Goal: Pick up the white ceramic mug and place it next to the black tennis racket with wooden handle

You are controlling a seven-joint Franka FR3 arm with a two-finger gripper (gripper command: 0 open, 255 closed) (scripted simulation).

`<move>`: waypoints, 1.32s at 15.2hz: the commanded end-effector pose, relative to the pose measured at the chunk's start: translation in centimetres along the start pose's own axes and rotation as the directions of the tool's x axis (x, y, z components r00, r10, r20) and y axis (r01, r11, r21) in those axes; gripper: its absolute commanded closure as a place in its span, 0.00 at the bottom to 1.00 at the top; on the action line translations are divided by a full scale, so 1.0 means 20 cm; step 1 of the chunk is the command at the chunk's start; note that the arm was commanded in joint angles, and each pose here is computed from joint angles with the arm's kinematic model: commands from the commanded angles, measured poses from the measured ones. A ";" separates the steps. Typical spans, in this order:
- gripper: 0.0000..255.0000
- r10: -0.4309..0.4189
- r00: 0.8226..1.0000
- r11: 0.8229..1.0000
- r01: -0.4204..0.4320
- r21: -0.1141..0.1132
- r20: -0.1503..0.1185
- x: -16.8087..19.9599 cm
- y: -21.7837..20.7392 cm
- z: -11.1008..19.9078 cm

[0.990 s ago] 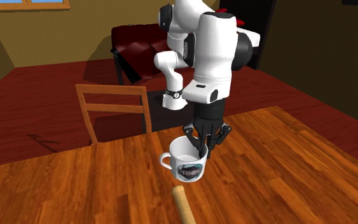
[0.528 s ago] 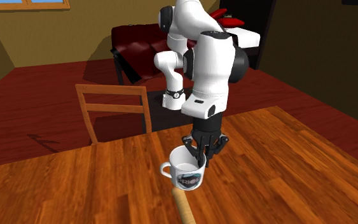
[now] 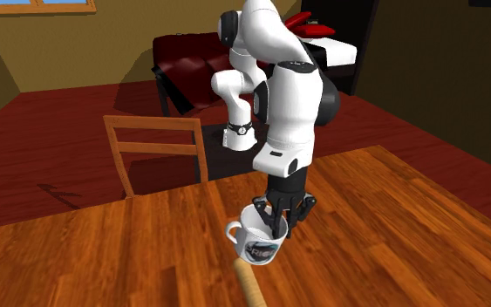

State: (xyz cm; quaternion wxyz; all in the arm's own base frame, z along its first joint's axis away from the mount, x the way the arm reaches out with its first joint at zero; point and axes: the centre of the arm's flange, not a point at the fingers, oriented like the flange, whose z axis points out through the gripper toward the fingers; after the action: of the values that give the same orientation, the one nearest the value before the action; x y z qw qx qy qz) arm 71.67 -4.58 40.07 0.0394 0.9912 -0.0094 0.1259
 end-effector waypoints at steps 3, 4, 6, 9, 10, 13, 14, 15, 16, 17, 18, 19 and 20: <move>1.00 0.006 1.000 1.000 -0.006 -0.005 0.014 -0.03 0.03 0.05; 1.00 0.006 1.000 1.000 -0.006 -0.005 0.014 -0.03 0.03 0.05; 1.00 0.006 1.000 1.000 -0.006 -0.005 0.014 -0.02 0.03 0.05; 0.00 0.006 1.000 1.000 -0.006 -0.006 0.014 -0.02 0.03 0.06; 0.00 0.006 1.000 1.000 -0.006 -0.006 0.014 -0.02 0.03 0.06; 0.00 0.006 1.000 1.000 -0.006 -0.006 0.014 -0.02 0.03 -0.01; 0.00 0.006 1.000 1.000 -0.006 -0.006 0.014 -0.02 0.03 -0.08; 0.00 0.006 1.000 1.000 -0.006 -0.006 0.014 -0.02 0.03 -0.15; 0.00 0.006 1.000 1.000 -0.006 -0.006 0.014 -0.02 0.03 -0.20; 0.00 0.006 1.000 1.000 -0.006 -0.006 0.014 -0.02 0.03 -0.20; 0.00 0.006 1.000 1.000 -0.006 -0.006 0.014 -0.02 0.03 -0.20; 0.00 0.006 1.000 1.000 -0.006 -0.006 0.014 -0.02 0.03 -0.20; 0.00 0.006 1.000 1.000 -0.006 -0.006 0.014 -0.02 0.03 -0.20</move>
State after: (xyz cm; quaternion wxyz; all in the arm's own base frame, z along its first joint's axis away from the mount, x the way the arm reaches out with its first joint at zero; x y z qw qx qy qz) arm 70.28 -4.81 43.79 0.0416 0.9919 -0.0131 0.1193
